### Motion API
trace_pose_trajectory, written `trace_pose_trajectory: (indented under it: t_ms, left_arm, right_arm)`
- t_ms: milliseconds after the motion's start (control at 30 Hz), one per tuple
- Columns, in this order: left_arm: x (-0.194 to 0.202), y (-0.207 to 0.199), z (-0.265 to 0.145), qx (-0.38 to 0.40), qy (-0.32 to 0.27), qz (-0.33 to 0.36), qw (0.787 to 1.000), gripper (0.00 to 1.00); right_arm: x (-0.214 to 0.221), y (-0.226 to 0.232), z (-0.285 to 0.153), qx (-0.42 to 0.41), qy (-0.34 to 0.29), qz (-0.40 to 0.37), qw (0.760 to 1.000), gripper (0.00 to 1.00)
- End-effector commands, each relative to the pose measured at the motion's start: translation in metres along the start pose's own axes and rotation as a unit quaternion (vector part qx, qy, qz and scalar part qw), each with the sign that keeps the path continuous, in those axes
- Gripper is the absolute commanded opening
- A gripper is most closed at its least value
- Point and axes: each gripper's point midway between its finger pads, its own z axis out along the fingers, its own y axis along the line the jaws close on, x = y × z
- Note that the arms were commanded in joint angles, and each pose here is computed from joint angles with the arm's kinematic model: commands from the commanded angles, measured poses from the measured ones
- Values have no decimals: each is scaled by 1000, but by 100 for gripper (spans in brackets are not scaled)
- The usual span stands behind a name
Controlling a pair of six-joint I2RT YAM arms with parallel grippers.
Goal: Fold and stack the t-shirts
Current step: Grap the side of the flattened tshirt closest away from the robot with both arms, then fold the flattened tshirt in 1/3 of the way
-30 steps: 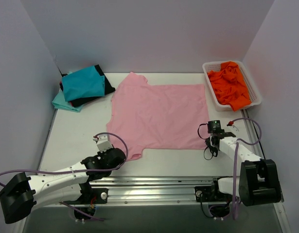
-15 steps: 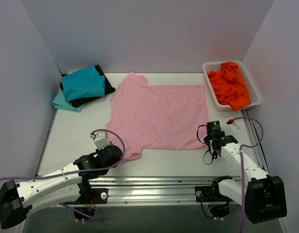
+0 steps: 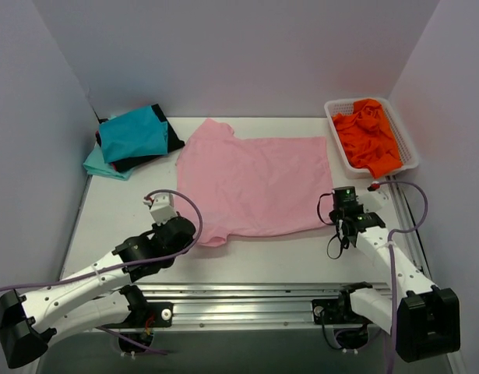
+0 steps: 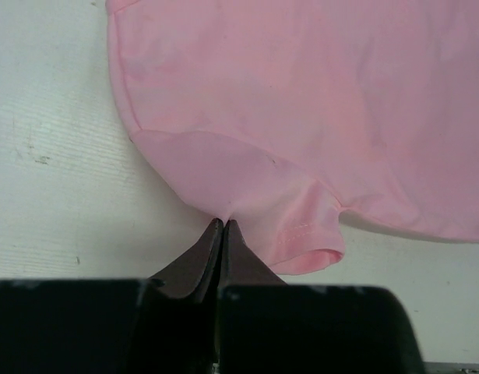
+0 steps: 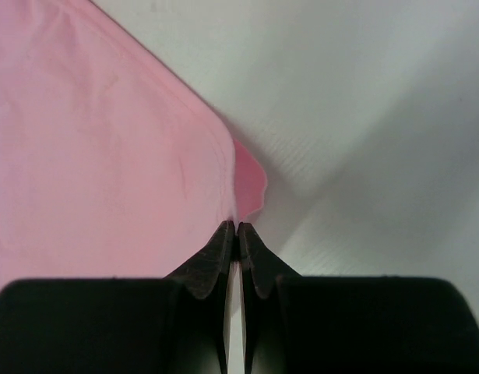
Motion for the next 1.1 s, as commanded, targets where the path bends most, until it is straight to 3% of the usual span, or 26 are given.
trace_pose_trajectory:
  t_ms: [0,400,633,1067]
  left_arm:
    - [-36,-18,6,7,-34,0,999,2]
    - [-90,-47,68,9,-29,-19,999,2]
    - [-107,-41,124,-34,-29,-13,999,2]
    - [-132,-28,222,-52,-1,12,999,2]
  right_arm:
    - [-28,22,-2,-4,-35,4,999,0]
    - [-49,68,30,10,-56,-4,998,0]
    - [-35,76,67,46,-35,-26,998,0]
    - [-64,125,114,67,-38,-9,997,0]
